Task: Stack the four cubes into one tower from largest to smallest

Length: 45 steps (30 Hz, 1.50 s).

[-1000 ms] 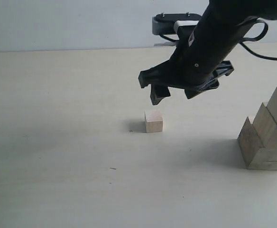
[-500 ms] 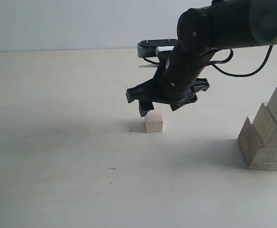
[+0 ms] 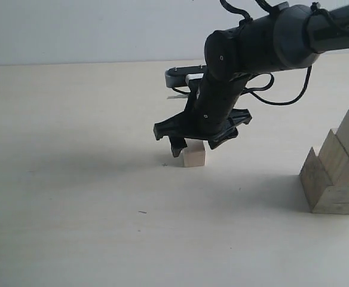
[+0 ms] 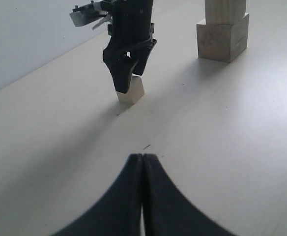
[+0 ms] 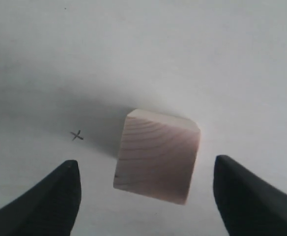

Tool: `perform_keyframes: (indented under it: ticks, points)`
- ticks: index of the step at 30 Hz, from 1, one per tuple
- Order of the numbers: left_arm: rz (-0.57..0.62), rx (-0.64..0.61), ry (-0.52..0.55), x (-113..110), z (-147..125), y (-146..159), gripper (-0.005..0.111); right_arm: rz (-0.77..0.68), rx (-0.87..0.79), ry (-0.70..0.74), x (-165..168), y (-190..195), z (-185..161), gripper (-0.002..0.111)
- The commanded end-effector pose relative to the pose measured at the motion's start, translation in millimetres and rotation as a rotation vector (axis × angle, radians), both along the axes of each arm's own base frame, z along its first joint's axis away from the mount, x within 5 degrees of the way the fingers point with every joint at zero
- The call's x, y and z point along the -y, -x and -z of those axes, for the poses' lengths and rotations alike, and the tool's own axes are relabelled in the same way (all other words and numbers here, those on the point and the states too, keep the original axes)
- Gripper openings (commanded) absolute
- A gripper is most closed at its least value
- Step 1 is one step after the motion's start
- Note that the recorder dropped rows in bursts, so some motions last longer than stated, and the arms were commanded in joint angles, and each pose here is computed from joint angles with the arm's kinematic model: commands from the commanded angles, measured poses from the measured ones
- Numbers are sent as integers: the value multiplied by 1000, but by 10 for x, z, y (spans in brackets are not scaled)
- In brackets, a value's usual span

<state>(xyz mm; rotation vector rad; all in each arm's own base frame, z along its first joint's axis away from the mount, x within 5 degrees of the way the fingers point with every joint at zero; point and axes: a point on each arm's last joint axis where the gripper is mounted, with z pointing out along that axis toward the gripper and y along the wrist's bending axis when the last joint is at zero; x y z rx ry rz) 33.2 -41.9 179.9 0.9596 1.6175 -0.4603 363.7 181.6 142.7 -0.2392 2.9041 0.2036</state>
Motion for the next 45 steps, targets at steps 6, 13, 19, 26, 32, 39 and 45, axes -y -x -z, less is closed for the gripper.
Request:
perform_keyframes:
  ticks: [6, 13, 19, 26, 32, 39, 45]
  points:
    - [-3, 5, 13, -2, -10, 1, 0, -10, 27, -4, -17, -33, -2, 21]
    - [-3, 5, 13, -2, -10, 1, 0, -131, 252, 24, 197, 345, -1308, 10]
    - [-3, 5, 13, -2, -10, 1, 0, -47, 390, 53, 572, 882, -2087, 10]
    - [-3, 5, 13, -2, -10, 1, 0, 124, 438, 84, 1108, 1523, -2400, 10]
    - [-3, 5, 13, -2, -10, 1, 0, 241, 411, 104, 1408, 1774, -2379, 10]
    - [-3, 5, 13, -2, -10, 1, 0, 281, 352, 142, 1496, 1766, -2143, 10]
    - [-3, 5, 13, -2, -10, 1, 0, 344, 304, 152, 1617, 1761, -1993, 10]
